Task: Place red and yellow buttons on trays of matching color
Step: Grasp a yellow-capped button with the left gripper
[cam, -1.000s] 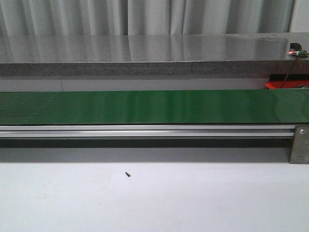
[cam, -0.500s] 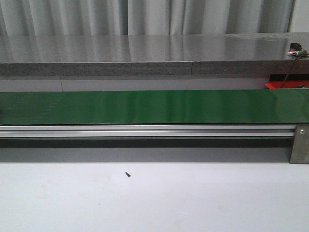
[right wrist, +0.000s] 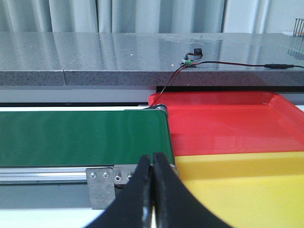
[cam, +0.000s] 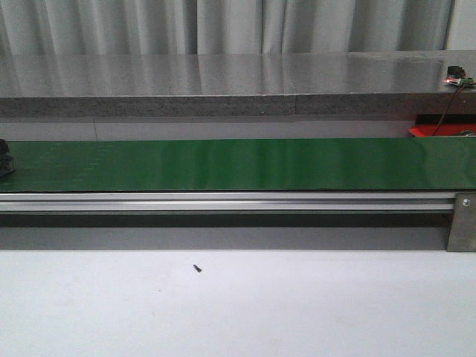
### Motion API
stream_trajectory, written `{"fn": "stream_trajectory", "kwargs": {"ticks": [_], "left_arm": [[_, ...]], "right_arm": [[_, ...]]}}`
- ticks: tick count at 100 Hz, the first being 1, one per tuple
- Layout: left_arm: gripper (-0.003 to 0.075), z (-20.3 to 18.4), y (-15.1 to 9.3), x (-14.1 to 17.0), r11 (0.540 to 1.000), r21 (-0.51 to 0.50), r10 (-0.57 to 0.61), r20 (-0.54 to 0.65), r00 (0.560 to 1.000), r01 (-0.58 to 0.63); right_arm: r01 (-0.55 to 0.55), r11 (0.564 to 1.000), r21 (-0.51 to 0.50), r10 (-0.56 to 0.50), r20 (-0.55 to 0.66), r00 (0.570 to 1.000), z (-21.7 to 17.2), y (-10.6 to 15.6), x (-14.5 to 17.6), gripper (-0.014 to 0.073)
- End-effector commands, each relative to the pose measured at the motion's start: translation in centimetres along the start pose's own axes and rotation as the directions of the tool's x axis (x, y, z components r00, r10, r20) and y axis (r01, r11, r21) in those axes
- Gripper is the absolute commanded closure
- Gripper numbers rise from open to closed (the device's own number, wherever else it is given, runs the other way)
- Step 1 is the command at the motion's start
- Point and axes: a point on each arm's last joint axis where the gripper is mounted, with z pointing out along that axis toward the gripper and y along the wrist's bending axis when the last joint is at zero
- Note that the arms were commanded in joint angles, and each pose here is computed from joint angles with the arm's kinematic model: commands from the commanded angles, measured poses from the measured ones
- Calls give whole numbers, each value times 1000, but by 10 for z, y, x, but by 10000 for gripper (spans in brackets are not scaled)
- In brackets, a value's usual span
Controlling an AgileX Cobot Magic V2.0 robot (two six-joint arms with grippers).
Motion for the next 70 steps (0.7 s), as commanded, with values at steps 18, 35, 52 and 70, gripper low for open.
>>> {"fn": "stream_trajectory", "kwargs": {"ticks": [18,35,52,70], "left_arm": [[552,-79,-6,-22,1000,9,9,219,976,-11],[552,-113,-16,-32,999,29,27,248,968,-35],[552,-129,-50,-39,990,73,102,252,962,-124],[552,-135,-92,-35,966,121,190,274,943,-230]], "right_arm": [[11,1000,-8,-10,118,993,-3,1,-15,662],[11,1000,-8,-10,118,993,-3,1,-15,662],[11,1000,-8,-10,118,993,-3,1,-15,662],[11,1000,-8,-10,118,993,-3,1,-15,662]]}}
